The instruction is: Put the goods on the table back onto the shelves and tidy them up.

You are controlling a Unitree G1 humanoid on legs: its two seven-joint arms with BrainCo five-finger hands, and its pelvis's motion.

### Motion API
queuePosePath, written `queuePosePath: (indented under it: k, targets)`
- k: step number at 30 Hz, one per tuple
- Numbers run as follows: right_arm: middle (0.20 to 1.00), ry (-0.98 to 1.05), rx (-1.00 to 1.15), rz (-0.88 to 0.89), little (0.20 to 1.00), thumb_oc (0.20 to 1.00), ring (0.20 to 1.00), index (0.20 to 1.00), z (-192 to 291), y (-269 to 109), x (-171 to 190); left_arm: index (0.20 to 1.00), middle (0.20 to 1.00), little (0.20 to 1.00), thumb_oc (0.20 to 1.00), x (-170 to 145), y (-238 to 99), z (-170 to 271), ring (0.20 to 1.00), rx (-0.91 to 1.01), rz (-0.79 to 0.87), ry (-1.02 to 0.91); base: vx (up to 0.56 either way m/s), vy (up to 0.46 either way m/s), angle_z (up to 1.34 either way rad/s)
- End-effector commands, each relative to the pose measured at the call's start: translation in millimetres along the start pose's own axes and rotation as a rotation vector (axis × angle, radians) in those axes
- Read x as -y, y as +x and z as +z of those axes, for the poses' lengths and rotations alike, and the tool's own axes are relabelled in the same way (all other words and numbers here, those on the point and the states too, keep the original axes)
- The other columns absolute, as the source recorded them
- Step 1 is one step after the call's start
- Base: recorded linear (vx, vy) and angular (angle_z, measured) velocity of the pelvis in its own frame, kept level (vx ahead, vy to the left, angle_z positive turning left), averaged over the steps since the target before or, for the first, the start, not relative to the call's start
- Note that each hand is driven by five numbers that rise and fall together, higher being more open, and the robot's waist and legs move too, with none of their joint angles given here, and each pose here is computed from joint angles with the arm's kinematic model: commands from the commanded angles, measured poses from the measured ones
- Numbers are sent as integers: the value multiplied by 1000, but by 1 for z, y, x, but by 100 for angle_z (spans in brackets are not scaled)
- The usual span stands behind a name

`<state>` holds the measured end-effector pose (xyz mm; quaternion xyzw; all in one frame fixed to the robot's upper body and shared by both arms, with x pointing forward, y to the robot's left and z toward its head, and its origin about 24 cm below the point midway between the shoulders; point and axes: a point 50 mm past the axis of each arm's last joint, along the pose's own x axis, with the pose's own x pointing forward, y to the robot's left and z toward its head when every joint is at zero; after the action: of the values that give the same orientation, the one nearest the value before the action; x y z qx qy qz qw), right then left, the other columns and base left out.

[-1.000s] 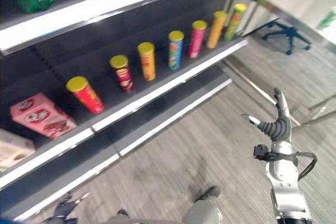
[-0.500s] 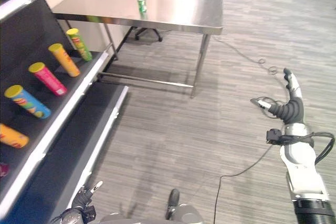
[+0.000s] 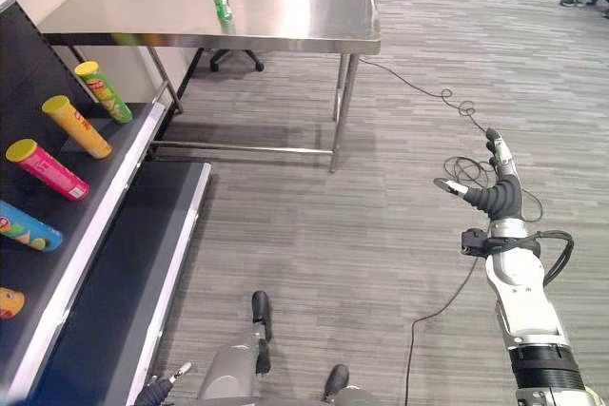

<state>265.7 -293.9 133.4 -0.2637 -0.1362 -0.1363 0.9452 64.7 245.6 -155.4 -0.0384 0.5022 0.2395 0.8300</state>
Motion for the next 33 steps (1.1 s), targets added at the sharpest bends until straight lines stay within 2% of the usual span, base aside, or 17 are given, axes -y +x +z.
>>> queuePosePath:
  k: [1,7,11,20,27,33]
  targets:
    - [1000,5,245,-62,1000,1000,1000,1000,54,36,11,1000,1000,1000,1000,-15,-1,20,1000,115,26,117,422,109,-44]
    - [1000,-29,212,-104,1000,1000,1000,1000,49,41,17,1000,1000,1000,1000,-19,2,47,1000,198,32,136,385,184,26]
    - [1000,-75,154,-286,1000,1000,1000,1000,37,36,62,1000,1000,1000,1000,-9,3,75,1000,291,-7,156,558,-25,79]
    - [1000,-214,176,-413,1000,1000,1000,1000,48,29,106,1000,1000,1000,1000,-13,3,81,1000,314,4,173,399,-236,63]
    - [1000,-225,236,-362,1000,1000,1000,1000,63,25,107,1000,1000,1000,1000,-14,2,67,1000,272,-4,138,366,-220,58]
    - [1000,-175,321,-295,1000,1000,1000,1000,83,39,100,1000,1000,1000,1000,-5,-1,50,1000,223,-62,142,203,-309,15]
